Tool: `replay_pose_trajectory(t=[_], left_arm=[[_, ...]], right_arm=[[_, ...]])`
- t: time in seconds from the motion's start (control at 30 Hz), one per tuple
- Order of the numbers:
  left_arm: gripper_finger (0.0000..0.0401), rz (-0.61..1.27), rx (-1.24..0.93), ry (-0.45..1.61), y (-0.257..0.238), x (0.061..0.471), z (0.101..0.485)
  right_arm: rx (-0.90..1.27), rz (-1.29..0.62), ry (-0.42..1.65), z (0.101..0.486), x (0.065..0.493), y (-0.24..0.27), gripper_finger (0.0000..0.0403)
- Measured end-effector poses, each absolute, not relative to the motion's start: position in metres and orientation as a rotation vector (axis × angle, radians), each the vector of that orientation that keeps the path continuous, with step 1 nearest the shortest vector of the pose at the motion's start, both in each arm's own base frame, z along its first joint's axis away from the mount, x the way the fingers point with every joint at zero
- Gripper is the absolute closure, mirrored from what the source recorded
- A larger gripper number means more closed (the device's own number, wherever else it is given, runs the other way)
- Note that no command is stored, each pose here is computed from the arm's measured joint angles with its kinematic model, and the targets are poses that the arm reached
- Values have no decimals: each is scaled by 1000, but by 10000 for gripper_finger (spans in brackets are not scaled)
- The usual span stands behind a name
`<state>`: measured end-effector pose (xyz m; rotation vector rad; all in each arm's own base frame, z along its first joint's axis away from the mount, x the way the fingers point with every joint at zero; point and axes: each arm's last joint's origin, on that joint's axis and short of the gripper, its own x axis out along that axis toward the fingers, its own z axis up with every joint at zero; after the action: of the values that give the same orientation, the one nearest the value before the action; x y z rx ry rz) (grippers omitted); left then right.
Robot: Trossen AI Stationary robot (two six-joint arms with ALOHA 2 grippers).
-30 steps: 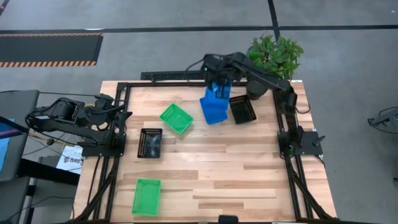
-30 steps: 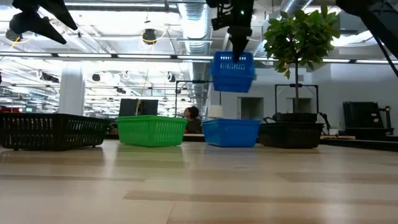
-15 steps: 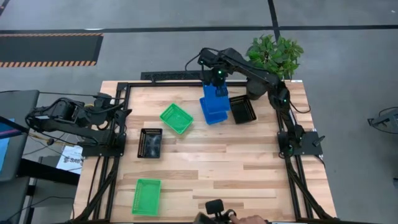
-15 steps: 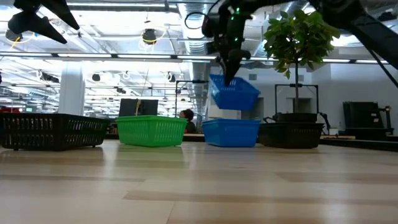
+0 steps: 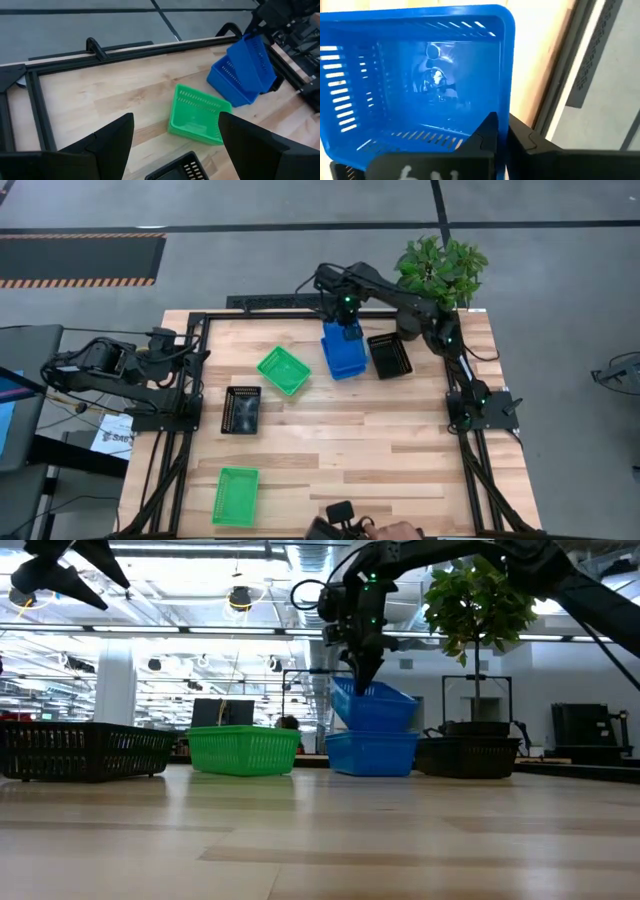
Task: Stack baskets by color
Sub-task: Stack the bottom blue bin on top of the top blue bins
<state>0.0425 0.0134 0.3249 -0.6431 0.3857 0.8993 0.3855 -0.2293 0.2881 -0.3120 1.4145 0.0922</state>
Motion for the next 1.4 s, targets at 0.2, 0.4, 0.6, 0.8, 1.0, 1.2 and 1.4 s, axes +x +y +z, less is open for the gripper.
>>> replay_pose_trajectory(t=[0.2,0.4,0.6,0.8,1.0,1.2,1.4], left_arm=[[123,908,-630,398,14,41,324],[123,910,-621,416,14,40,323],[123,914,-617,414,14,40,323],[123,915,-616,413,14,40,323],[123,916,-615,413,14,40,323],[123,917,-614,412,14,40,323],[123,928,-607,400,14,40,323]], right_arm=[[-313,111,1426,284,389,-226,388],[-295,125,1408,282,392,-223,375],[-297,118,1401,282,392,-226,366],[-288,118,1398,282,391,-228,375],[-263,143,1432,268,389,-228,377],[-256,160,1516,244,388,-226,377],[-288,168,1493,245,392,-223,375]])
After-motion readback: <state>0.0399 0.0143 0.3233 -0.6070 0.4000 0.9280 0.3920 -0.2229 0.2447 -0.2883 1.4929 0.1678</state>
